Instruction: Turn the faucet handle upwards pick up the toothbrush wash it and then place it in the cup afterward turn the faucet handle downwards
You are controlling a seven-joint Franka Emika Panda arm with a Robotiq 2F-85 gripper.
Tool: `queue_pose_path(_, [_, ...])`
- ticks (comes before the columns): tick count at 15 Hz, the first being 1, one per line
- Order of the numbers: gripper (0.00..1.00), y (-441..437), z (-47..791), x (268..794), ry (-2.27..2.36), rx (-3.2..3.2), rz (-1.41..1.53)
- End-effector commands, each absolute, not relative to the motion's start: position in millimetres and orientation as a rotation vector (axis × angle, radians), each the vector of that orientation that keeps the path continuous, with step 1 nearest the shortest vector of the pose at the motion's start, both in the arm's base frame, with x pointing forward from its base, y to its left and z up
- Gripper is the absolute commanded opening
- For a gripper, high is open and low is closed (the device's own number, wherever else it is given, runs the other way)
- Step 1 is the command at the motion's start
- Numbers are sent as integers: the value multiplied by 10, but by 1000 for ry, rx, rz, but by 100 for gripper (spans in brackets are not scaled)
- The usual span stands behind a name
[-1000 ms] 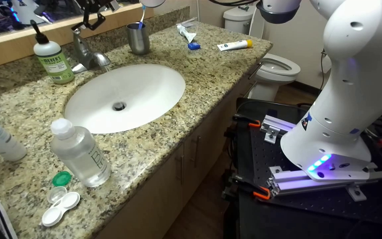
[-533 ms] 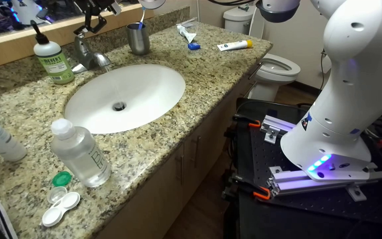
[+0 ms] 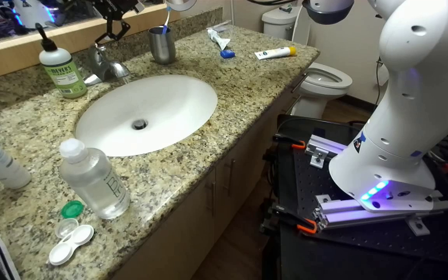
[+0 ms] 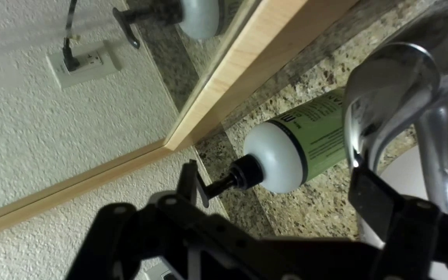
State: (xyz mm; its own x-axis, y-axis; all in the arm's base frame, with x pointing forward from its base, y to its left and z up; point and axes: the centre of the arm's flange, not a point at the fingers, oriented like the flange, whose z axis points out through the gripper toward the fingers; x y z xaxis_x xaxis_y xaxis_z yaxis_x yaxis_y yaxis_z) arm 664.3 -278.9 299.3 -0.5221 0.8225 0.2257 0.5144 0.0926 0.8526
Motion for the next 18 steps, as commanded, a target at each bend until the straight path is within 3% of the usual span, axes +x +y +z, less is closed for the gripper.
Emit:
queue_pose_path(1, [100, -2916, 2787, 6483, 2172, 1305, 1247])
queue_pose_path(18, [100, -2948, 2608, 6480, 2183, 1314, 1267])
